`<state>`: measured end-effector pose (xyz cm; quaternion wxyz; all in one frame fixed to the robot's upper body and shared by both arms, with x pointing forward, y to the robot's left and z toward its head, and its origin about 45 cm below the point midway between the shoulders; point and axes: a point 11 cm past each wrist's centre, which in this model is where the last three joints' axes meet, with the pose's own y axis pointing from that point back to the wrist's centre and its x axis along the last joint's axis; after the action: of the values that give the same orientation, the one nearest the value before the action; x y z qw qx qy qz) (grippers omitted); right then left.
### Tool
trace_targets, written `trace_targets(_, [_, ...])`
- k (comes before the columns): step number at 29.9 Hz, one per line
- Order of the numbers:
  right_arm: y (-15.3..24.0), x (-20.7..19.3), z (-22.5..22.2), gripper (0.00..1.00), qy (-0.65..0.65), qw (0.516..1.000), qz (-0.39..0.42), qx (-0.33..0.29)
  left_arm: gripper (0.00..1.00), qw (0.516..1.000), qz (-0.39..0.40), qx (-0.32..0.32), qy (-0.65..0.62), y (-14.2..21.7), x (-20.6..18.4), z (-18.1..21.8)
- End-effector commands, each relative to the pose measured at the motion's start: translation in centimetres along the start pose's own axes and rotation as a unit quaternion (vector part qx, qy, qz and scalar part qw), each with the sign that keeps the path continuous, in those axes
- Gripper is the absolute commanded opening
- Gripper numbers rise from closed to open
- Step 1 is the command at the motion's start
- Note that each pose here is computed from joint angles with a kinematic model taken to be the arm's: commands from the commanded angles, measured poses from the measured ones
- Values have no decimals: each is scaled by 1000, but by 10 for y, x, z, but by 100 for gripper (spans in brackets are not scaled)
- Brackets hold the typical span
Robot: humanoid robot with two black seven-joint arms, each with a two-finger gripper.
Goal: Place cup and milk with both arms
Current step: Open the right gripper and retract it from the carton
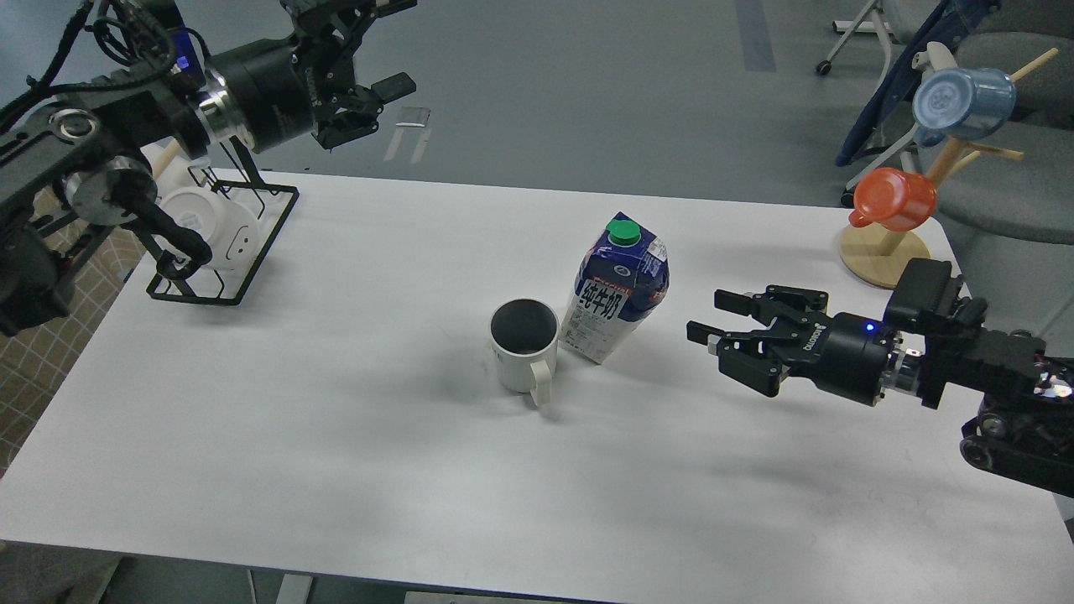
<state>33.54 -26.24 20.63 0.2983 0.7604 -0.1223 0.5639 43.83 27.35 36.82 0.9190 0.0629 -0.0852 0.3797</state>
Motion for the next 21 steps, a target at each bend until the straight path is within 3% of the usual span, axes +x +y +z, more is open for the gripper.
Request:
trace_targets(1, [30, 37, 11, 64, 12, 999, 38, -30, 98, 1000, 2, 1, -1, 2, 2, 0])
trace_targets(5, [42, 94, 27, 65, 22, 991, 117, -64, 98, 1000, 3, 1, 0, 2, 2, 0])
trace_targets(10, [55, 195, 43, 65, -17, 952, 290, -96, 98, 1000, 7, -11, 2, 1, 4, 5])
trace_targets(14, [63, 241, 64, 66, -95, 935, 327, -98, 98, 999, 25, -27, 12, 1, 10, 8])
trace_targets(21, [19, 292, 101, 69, -275, 884, 374, -54, 98, 995, 80, -33, 40, -17, 13, -6])
